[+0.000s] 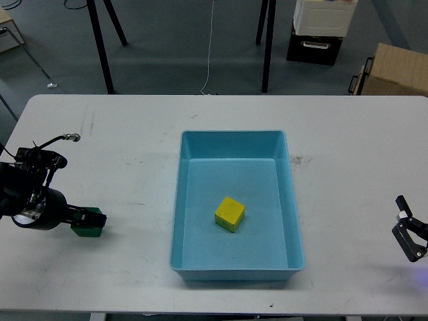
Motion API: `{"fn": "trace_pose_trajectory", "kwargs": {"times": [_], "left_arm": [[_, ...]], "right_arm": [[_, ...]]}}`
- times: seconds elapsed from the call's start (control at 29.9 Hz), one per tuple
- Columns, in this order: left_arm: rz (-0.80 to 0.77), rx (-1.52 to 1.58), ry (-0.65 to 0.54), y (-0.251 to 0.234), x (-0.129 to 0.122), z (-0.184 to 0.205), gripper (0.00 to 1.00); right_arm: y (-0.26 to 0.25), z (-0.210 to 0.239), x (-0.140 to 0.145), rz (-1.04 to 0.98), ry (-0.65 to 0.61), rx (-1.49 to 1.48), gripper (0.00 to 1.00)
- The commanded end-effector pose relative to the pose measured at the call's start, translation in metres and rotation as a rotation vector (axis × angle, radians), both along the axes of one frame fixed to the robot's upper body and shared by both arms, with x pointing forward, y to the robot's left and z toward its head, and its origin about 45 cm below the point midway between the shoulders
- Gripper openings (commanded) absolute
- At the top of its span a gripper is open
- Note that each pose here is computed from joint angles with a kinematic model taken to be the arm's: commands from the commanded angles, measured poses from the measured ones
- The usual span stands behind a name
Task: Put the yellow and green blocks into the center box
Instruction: 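Lower the left gripper onto the green cube and close it, then lift the green cube and carry it over the blue tray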
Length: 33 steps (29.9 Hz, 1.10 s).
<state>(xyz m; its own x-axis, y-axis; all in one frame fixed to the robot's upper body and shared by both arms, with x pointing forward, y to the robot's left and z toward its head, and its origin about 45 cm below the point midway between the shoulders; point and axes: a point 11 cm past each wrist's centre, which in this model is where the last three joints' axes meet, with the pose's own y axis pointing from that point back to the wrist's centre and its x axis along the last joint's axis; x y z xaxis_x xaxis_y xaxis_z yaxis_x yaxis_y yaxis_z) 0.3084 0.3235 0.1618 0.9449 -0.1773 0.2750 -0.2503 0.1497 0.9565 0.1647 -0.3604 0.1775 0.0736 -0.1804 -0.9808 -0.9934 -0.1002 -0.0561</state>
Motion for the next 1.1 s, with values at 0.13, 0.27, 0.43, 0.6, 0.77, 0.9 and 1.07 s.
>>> {"fn": "trace_pose_trajectory", "kwargs": {"times": [0.13,0.27,0.43,0.6,0.77,0.9,1.07], "left_arm": [[-0.008,-0.004,-0.015,-0.002,0.000,-0.002,0.80],[-0.036,0.028,-0.033,-0.001,0.001,-0.002,0.21],[-0.051,0.035,-0.045,-0.002,0.001,0.001,0.02],[-0.006,-0.072,-0.162,-0.015,0.029,0.047,0.02],[-0.037,-0.147,-0.285,-0.047,0.064,0.108,0.01],[-0.100,-0.206,-0.336,-0.088,0.080,0.142,0.01],[-0.203,-0.212,-0.326,-0.141,0.087,0.153,0.01]], "right_arm": [[-0.002,-0.001,-0.003,-0.005,0.007,-0.004,1.00],[-0.002,-0.001,-0.003,-0.004,0.010,-0.004,1.00],[-0.002,-0.002,-0.004,-0.005,0.011,-0.003,1.00],[-0.001,-0.002,-0.004,-0.003,0.012,-0.003,1.00],[-0.001,-0.002,-0.004,-0.002,0.012,-0.001,1.00],[-0.001,-0.002,-0.004,-0.003,0.012,-0.003,1.00],[-0.003,-0.001,-0.004,-0.010,0.009,-0.004,1.00]]}}
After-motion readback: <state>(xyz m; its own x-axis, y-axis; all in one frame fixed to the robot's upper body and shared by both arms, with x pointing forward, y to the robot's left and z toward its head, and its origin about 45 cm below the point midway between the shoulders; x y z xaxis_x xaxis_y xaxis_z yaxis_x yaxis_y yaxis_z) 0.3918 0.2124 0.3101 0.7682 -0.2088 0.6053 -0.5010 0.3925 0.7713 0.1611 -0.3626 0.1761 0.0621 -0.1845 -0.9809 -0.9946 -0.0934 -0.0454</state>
